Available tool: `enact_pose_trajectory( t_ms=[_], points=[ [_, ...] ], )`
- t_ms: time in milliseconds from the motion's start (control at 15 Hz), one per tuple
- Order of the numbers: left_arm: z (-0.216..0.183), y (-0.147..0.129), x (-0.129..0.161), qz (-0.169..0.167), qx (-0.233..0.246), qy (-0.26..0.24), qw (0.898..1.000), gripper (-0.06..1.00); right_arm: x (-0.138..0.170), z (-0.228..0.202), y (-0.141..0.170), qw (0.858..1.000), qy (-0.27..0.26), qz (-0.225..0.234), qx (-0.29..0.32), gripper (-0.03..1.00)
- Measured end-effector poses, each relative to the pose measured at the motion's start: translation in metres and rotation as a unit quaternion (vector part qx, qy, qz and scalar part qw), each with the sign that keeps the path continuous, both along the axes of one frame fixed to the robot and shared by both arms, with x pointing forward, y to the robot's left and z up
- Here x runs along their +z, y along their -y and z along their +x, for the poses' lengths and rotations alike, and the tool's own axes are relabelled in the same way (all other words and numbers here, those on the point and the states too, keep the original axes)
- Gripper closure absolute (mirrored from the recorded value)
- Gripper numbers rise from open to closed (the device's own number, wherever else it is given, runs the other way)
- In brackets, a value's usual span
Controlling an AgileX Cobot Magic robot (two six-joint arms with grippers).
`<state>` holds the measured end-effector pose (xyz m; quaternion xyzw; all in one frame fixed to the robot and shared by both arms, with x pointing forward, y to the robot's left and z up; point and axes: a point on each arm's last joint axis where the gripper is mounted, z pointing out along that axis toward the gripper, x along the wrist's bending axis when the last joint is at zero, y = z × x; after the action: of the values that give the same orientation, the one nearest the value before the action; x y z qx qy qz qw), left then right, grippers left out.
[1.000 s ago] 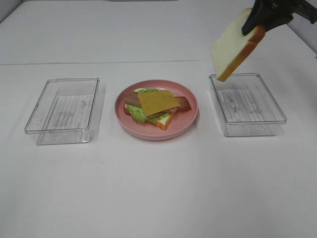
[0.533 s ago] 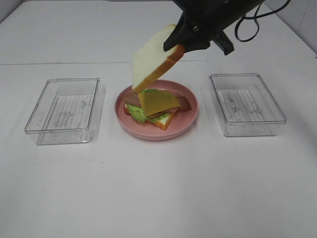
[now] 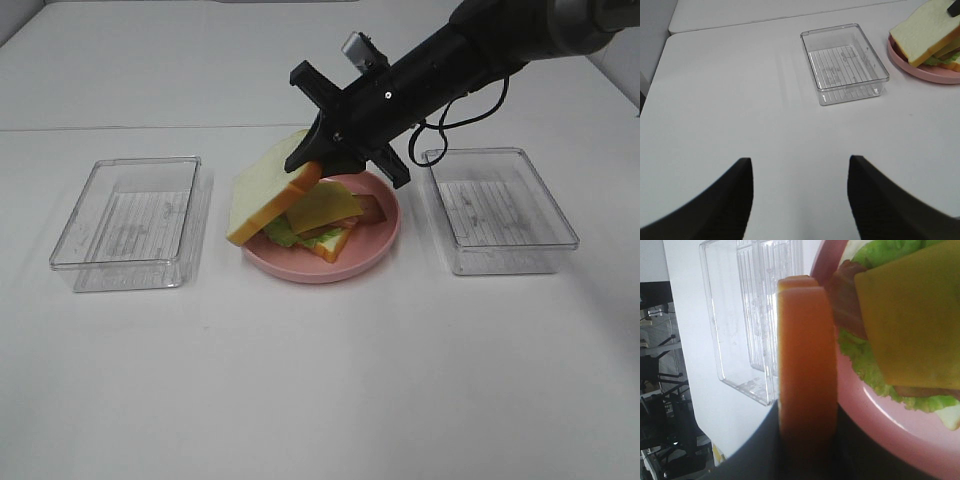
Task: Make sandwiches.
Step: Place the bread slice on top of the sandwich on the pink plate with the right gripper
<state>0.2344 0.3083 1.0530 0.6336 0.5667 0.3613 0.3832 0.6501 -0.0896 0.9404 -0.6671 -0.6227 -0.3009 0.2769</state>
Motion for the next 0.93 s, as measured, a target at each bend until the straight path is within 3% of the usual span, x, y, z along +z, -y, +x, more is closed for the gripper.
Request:
enact_pose_trajectory(
  t_ms=[267,400,467,533,733,933],
  points=[
    [0.0,0.0,0.0,0.0,0.0,0.0,1.0,0.4,-0.003,0.004,0.003,0.999,0.021,-0.024,-0.009,0.74],
    [0.0,0.0,0.0,0.0,0.0,0.0,1.0,0.4,-0.005,0.005,0.006,0.998,0.036,-0.047,-0.007,0.55],
    [0.0,0.0,0.0,0.0,0.0,0.0,1.0,0.4,-0.008,0.006,0.009,0.996,0.051,-0.072,0.002,0.34],
    [0.0,0.0,0.0,0.0,0.0,0.0,1.0,0.4,-0.006,0.006,0.012,0.994,0.062,-0.091,0.01,0.28],
    [0.0,0.0,0.0,0.0,0.0,0.0,1.0,0.4,0.013,0.003,0.024,0.982,0.094,-0.16,0.018,0.22],
    [0.0,0.0,0.0,0.0,0.0,0.0,1.0,0.4,0.05,-0.006,0.045,0.957,0.136,-0.255,0.034,0.21]
  ],
)
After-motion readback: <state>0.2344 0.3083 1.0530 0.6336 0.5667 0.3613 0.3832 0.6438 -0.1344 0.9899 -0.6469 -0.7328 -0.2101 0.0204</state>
